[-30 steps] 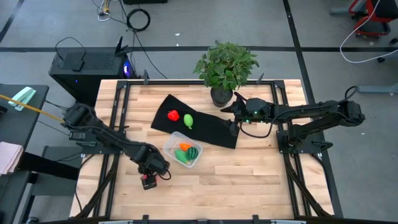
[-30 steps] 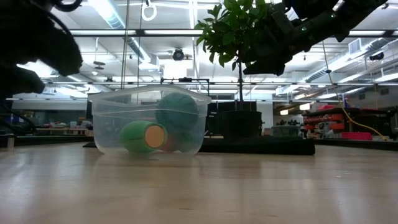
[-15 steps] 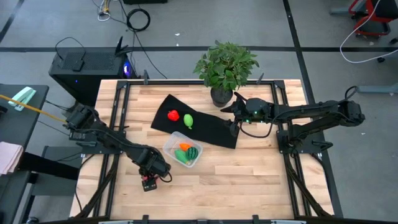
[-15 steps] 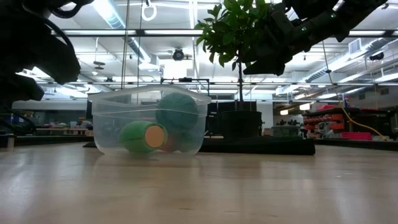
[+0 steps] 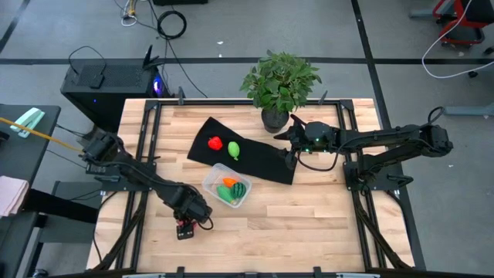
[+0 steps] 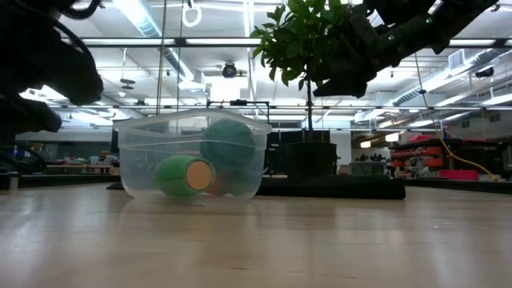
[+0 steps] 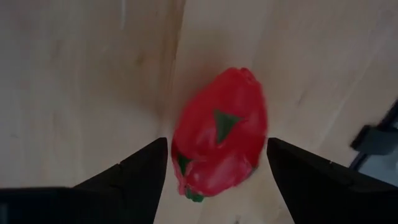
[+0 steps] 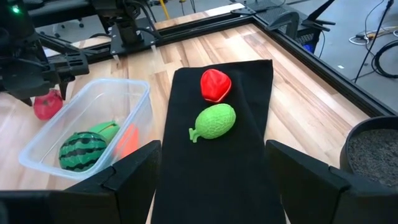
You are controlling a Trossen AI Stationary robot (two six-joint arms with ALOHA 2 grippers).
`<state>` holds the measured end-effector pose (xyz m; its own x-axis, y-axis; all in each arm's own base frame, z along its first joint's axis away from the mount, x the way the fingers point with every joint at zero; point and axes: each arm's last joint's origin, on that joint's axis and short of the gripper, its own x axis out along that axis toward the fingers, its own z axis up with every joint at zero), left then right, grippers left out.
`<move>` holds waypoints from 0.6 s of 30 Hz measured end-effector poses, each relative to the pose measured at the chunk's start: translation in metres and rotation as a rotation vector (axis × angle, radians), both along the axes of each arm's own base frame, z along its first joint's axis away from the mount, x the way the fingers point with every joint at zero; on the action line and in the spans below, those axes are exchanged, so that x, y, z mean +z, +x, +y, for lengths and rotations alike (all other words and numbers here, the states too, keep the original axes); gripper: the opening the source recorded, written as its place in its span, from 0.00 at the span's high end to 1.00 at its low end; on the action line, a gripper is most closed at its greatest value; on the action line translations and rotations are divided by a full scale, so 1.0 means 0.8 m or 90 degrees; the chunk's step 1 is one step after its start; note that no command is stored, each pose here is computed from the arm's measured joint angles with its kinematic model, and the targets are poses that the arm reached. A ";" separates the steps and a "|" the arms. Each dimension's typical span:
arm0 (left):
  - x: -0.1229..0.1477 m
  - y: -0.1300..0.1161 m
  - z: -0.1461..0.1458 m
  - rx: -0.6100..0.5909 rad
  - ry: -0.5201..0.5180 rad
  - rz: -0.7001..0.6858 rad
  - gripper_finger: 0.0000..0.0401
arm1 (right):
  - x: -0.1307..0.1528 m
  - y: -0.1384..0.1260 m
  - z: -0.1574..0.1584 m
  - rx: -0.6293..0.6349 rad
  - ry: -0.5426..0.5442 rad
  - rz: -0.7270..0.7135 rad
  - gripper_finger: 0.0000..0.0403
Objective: Pick and placing Produce into tupperware
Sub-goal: Put the red dragon fruit into the transparent bin
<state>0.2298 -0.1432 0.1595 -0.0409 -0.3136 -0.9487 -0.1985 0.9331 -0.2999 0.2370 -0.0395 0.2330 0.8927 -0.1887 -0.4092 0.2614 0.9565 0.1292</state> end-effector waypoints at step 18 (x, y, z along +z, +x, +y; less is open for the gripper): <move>-0.028 0.009 0.000 -0.004 -0.015 0.050 0.30 | -0.001 0.000 0.000 0.000 0.001 0.004 0.28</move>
